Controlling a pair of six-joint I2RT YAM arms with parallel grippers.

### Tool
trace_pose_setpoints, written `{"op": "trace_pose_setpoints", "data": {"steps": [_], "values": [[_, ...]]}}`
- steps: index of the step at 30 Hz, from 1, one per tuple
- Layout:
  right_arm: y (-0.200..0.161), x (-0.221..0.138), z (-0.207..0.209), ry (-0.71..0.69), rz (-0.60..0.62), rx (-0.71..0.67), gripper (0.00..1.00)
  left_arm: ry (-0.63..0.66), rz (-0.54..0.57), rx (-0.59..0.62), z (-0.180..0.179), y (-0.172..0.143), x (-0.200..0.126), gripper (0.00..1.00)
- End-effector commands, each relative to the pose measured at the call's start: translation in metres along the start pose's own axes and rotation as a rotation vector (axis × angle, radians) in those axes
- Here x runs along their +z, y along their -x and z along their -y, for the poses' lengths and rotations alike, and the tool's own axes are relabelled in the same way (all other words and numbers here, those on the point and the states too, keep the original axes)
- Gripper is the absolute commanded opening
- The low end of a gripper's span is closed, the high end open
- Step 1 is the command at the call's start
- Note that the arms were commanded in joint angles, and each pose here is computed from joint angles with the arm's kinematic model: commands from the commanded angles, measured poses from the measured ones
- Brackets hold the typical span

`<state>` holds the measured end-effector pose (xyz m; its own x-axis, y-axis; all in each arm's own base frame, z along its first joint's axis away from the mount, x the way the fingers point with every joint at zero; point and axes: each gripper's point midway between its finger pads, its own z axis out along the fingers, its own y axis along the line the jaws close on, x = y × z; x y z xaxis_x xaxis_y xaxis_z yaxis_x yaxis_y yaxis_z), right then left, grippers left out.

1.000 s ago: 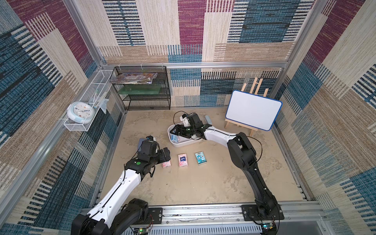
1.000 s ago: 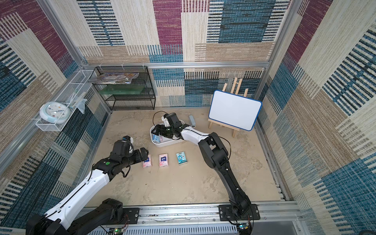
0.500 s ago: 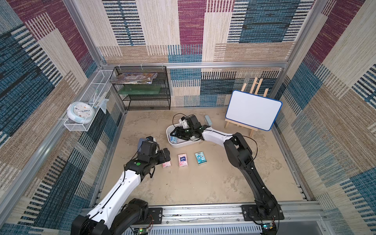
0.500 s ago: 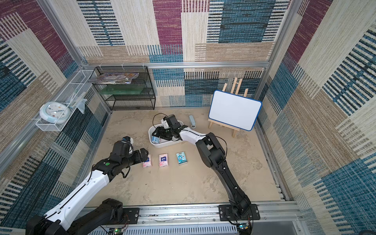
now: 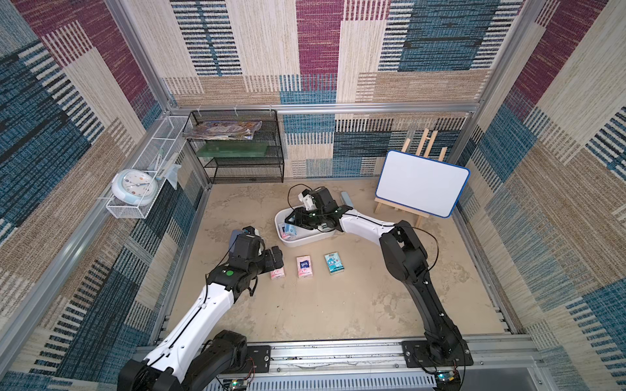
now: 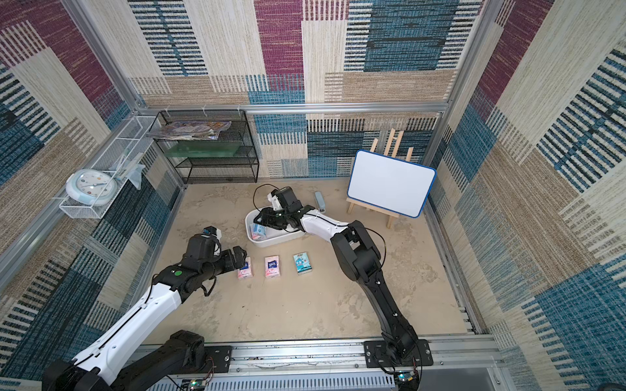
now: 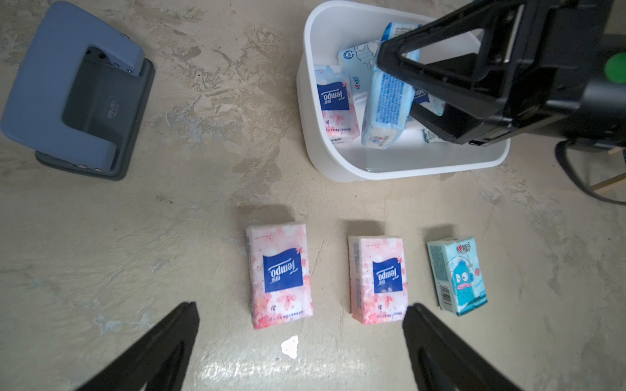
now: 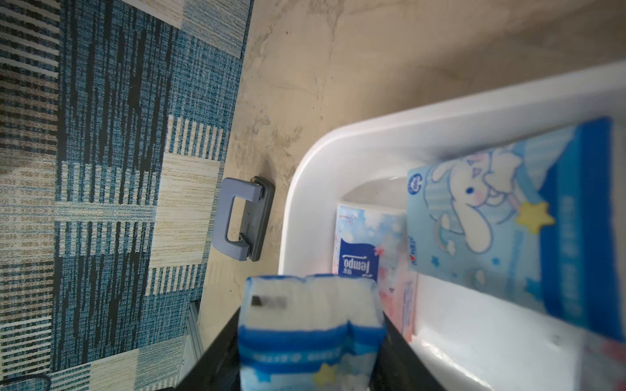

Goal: Take the pocket tissues out of the storage box
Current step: Pick up the pocket tissues from the storage box, then place the pocket tissues at the center of the board.

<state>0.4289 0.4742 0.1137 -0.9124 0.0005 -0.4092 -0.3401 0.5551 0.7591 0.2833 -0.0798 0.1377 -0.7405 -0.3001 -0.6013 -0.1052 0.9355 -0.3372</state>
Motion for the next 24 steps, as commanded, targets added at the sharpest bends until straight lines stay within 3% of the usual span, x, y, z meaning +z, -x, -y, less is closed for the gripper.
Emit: {"op": "trace_pose_setpoints", "data": {"steps": [1,13,24], "values": [[0.005,-0.011,-0.006,-0.029,0.024,-0.050,0.54,0.001,0.016,0.003,0.002,0.006,-0.003,0.99],[0.002,-0.096,-0.002,-0.193,0.086,-0.124,0.54,-0.023,0.050,-0.013,0.011,0.027,-0.004,1.00],[-0.037,-0.186,0.060,-0.422,0.082,-0.120,0.54,-0.010,0.038,0.001,0.012,0.034,0.005,1.00]]}}
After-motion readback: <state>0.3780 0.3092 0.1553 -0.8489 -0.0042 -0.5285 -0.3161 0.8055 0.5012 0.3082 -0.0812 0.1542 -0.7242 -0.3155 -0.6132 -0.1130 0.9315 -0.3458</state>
